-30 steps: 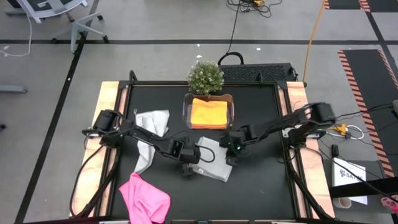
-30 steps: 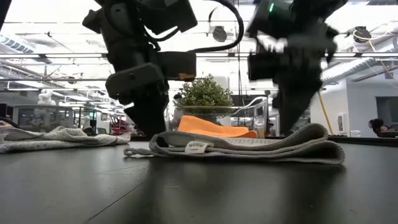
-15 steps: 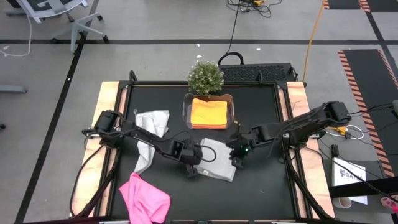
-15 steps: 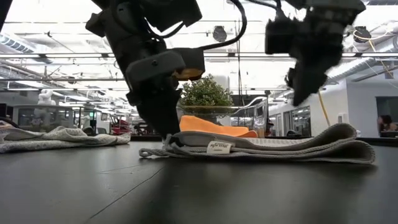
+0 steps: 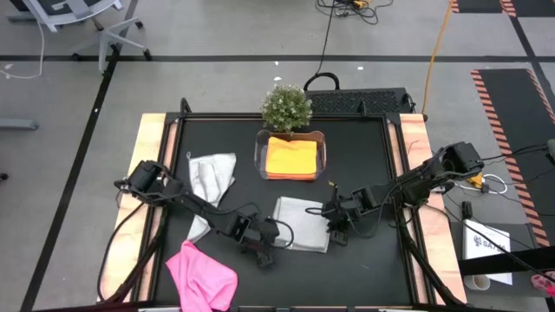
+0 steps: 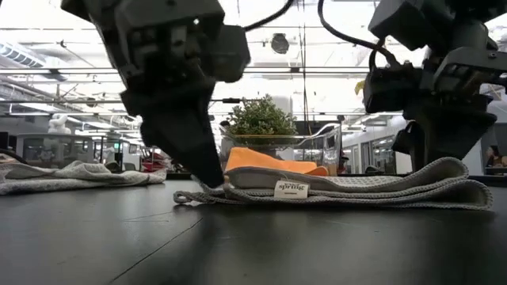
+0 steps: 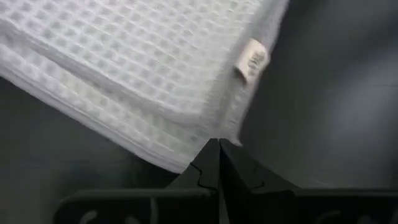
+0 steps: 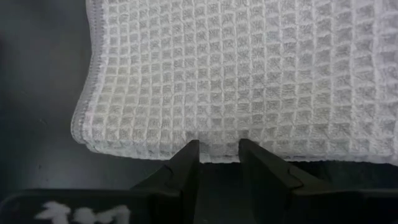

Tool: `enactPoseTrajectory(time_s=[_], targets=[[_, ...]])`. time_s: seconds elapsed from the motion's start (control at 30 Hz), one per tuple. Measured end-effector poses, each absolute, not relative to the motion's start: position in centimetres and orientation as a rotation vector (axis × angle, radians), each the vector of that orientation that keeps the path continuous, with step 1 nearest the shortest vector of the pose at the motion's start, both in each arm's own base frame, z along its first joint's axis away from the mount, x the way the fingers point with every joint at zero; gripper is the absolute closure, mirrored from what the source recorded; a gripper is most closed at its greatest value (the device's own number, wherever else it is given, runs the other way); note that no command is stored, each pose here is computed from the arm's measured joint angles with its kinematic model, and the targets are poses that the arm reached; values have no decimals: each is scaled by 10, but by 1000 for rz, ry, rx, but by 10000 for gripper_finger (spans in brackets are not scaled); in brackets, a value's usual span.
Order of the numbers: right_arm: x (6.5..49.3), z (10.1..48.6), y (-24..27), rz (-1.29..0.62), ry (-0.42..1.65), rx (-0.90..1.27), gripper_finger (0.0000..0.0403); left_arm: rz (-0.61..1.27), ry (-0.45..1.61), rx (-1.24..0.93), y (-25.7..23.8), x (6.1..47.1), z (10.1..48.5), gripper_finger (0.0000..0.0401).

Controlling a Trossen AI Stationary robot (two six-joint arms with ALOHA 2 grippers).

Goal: Fold microfiber towels
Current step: Fold the bottom gray microfiber towel on the table

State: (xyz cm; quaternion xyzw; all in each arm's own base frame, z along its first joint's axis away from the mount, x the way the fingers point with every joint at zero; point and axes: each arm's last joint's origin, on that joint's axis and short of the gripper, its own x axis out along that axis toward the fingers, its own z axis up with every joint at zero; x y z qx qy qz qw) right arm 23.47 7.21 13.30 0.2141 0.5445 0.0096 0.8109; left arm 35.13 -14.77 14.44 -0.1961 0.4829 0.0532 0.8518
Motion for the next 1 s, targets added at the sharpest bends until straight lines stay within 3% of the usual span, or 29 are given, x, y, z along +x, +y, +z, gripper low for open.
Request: enactPoseTrajectory(time_s=[0.23,0.4,0.67,1.0], targets=[[233,149,71,44,1106,473,293,249,845,-255,-146,353,188,396],[234,154,70,13,1051,455,293,286,752,-166,-125,368,195,399],[235,155,68,-56,1010,415,293,243,837,-181,-101,385,166,399],[232,149,65,-103,971,405,293,226,877,-202,-105,391,141,398]])
